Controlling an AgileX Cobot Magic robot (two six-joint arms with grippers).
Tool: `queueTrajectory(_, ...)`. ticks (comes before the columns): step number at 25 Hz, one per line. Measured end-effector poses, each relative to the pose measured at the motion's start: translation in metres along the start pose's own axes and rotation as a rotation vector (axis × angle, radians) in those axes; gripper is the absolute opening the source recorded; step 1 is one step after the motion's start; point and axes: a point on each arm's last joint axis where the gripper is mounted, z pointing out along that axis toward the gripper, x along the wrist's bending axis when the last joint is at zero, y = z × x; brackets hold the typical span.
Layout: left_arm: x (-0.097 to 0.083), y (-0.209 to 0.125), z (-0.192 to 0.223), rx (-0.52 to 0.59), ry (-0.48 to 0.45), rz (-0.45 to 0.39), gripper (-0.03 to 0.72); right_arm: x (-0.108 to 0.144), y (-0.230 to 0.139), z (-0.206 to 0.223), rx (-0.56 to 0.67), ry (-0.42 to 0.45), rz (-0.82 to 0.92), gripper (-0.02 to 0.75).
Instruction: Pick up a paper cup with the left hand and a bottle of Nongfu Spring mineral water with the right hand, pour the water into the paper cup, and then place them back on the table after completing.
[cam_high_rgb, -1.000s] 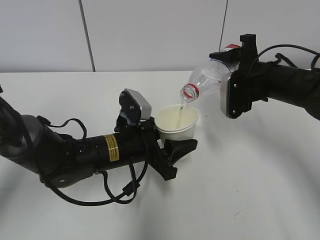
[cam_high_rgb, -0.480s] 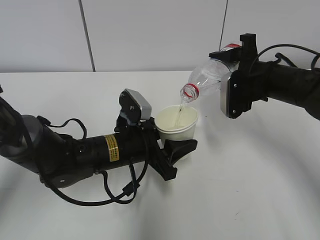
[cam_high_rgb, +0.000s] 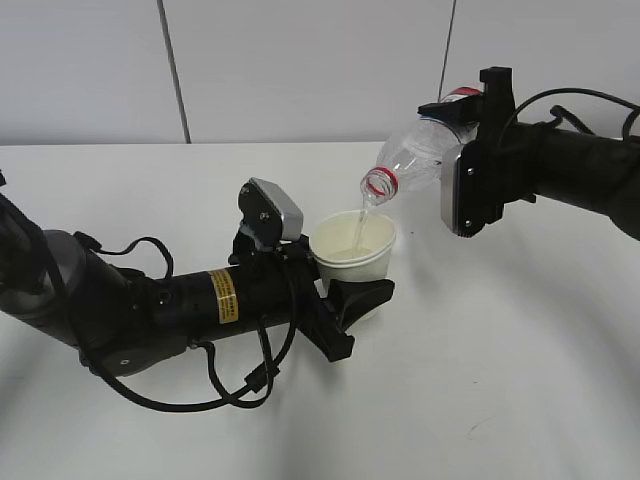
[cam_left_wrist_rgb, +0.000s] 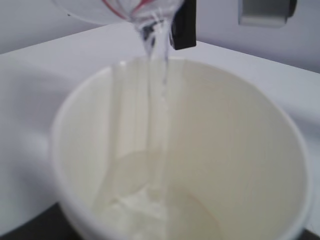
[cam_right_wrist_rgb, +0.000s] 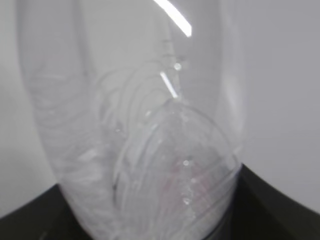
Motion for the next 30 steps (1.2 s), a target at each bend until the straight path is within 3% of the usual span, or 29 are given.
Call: queueTrajectory(30,0.0000,-0.0001,0.0000,0.001,0.000,0.000,0.393,-0.0002,0.0000,0.0000,0.000,-0.002,0.057,0.458)
